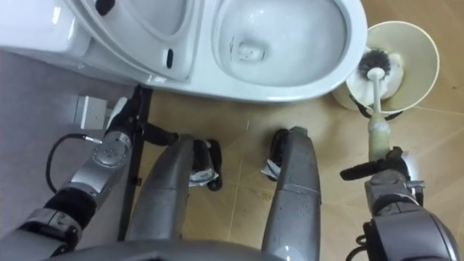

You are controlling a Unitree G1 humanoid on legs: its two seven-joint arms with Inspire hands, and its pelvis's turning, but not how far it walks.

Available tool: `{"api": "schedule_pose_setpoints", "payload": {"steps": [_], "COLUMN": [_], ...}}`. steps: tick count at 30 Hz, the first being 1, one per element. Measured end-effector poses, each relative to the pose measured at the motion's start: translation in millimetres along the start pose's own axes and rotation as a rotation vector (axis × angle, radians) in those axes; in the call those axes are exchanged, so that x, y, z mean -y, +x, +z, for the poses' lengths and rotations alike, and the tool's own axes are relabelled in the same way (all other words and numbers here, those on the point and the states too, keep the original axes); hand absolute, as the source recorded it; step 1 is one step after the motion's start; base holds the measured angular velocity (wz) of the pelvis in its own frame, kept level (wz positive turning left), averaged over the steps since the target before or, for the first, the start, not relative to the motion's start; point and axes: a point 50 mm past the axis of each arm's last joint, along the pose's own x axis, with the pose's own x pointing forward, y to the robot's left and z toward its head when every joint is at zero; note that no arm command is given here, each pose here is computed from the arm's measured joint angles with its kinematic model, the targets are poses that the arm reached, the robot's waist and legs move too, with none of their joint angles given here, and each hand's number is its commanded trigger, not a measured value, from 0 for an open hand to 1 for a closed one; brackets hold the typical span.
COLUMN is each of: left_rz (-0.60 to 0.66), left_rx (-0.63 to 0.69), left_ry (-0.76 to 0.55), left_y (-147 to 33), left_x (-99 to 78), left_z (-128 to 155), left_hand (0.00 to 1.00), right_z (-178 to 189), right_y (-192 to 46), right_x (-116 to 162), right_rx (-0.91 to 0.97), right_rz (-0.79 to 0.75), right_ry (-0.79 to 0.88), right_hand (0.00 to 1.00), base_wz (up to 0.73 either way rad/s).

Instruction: Brush toilet

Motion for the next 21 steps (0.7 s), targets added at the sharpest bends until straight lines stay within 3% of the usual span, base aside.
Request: {"api": "schedule_pose_setpoints", "payload": {"steps": [21], "left_rz": [-0.093], "left_rx": [0.053], "left_ry": [-0.075], "left_y": [-14.0], "left_x": [15.2], "left_z": [2.6], "left_hand": [0.0], "right_z": [-19.5], "right_y": [0.3], "right_x": [7.0], "right_rx": [-0.053], "right_rz": [-0.013], "right_ry": [-0.059], "right_hand": [0.0], "base_wz": [0.03]}}
